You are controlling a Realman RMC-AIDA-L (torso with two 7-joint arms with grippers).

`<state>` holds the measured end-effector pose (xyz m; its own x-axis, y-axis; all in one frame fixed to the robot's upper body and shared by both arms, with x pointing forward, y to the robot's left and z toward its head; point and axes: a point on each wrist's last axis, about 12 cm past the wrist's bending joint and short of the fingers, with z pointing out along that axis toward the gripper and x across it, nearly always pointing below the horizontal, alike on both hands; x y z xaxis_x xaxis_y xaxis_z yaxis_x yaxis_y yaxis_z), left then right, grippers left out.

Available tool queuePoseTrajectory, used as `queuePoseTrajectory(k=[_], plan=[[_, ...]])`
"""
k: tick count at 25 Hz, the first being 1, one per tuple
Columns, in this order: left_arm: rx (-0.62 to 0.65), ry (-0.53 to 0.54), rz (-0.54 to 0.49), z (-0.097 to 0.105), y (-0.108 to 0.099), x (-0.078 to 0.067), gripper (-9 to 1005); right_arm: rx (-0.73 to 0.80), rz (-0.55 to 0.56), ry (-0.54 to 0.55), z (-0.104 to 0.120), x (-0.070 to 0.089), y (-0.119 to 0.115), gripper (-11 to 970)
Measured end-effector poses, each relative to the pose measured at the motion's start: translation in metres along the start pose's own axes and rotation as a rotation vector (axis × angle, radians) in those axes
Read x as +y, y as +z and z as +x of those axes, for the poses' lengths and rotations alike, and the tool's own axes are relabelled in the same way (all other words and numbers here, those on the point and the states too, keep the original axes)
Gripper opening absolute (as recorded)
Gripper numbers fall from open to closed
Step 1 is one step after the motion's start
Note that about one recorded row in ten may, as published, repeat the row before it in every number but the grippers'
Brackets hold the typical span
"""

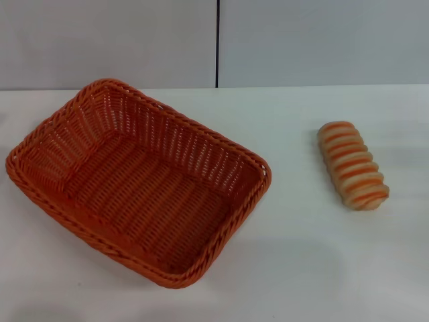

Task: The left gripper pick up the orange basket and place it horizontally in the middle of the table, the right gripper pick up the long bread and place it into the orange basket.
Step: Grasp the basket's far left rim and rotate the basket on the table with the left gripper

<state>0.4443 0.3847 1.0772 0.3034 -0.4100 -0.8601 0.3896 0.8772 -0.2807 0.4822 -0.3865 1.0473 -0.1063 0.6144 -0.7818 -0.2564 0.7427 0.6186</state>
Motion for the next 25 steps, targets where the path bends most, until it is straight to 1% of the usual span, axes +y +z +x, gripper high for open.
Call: queuePoseTrajectory(k=[9,12,14,19,20,23,25], plan=[[0.008,-0.001,0.008,0.0,0.004,0.001,796,-0.003,-0.009,-0.004,-0.002,0.001,0.004,530],[0.01,-0.019,0.015,0.0,0.011,0.003,795,-0.007,-0.008,-0.005,-0.003,0.001,0.004,530],[0.01,-0.019,0.015,0.0,0.011,0.003,795,-0.008,-0.007,-0.005,-0.003,0.0,0.004,530],[0.035,-0.053,0.087,-0.009,0.026,0.005,793,-0.011,-0.008,-0.005,-0.004,0.0,0.005,530],[0.035,-0.053,0.087,-0.009,0.026,0.005,792,-0.011,-0.008,-0.005,-0.004,0.0,0.005,530],[0.092,-0.067,0.157,-0.016,0.039,0.005,791,-0.01,-0.004,-0.006,-0.004,0.0,0.005,531],[0.115,-0.073,0.177,-0.018,0.043,0.005,790,-0.009,0.0,-0.006,-0.004,-0.001,0.004,531]])
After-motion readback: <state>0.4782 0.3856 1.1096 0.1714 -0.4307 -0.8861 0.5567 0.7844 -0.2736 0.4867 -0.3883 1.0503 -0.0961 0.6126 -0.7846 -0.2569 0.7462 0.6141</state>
